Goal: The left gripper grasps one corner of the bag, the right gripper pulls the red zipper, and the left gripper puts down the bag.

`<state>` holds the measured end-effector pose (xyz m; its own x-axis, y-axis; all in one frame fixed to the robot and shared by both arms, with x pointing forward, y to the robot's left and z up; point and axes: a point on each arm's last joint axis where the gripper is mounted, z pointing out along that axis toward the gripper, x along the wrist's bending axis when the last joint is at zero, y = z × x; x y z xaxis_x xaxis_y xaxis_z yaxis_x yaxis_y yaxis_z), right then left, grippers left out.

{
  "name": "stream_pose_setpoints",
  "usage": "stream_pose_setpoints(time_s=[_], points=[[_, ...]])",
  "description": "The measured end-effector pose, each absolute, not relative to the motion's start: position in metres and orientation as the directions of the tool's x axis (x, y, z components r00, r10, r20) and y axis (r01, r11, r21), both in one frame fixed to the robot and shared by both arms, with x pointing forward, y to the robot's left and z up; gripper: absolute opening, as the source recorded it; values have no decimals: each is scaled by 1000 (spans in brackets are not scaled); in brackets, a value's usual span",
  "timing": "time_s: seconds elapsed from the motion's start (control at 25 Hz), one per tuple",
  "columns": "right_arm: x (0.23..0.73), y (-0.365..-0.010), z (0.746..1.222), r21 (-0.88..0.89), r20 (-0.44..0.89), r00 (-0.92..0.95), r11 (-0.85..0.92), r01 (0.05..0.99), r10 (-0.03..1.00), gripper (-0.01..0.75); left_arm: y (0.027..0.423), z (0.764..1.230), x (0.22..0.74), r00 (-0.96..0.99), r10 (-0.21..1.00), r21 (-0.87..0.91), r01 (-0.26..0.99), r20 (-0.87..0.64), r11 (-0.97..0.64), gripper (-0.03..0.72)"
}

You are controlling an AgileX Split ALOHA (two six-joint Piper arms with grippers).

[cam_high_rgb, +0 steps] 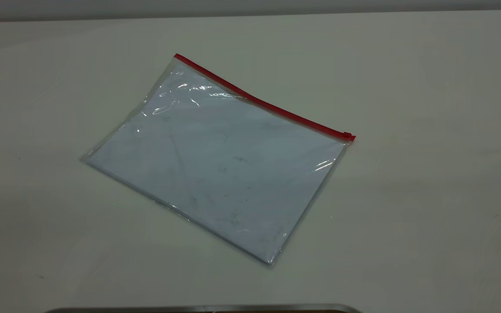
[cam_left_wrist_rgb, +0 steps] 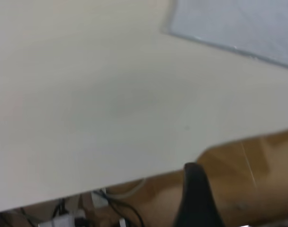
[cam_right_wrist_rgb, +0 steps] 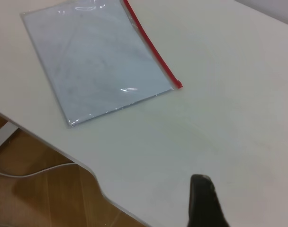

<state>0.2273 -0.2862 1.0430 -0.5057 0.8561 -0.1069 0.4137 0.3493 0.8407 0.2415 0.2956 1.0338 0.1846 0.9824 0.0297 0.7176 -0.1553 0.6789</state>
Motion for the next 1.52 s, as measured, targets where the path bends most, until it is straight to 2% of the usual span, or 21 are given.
stream_pose_setpoints(time_s=[0.28, 1.24, 1.52], points=[[227, -286, 1043, 841, -106, -506, 349, 414, 856, 484, 300, 1033, 226, 75, 997, 758, 650, 6, -53, 588], [227, -286, 1043, 841, -105, -501, 345, 416, 859, 484, 300, 1033, 222, 78, 997, 777, 627, 9, -55, 588], [228, -283, 1043, 852, -105, -295, 239, 467, 950, 484, 300, 1033, 222, 78, 997, 777, 627, 9, -55, 588]])
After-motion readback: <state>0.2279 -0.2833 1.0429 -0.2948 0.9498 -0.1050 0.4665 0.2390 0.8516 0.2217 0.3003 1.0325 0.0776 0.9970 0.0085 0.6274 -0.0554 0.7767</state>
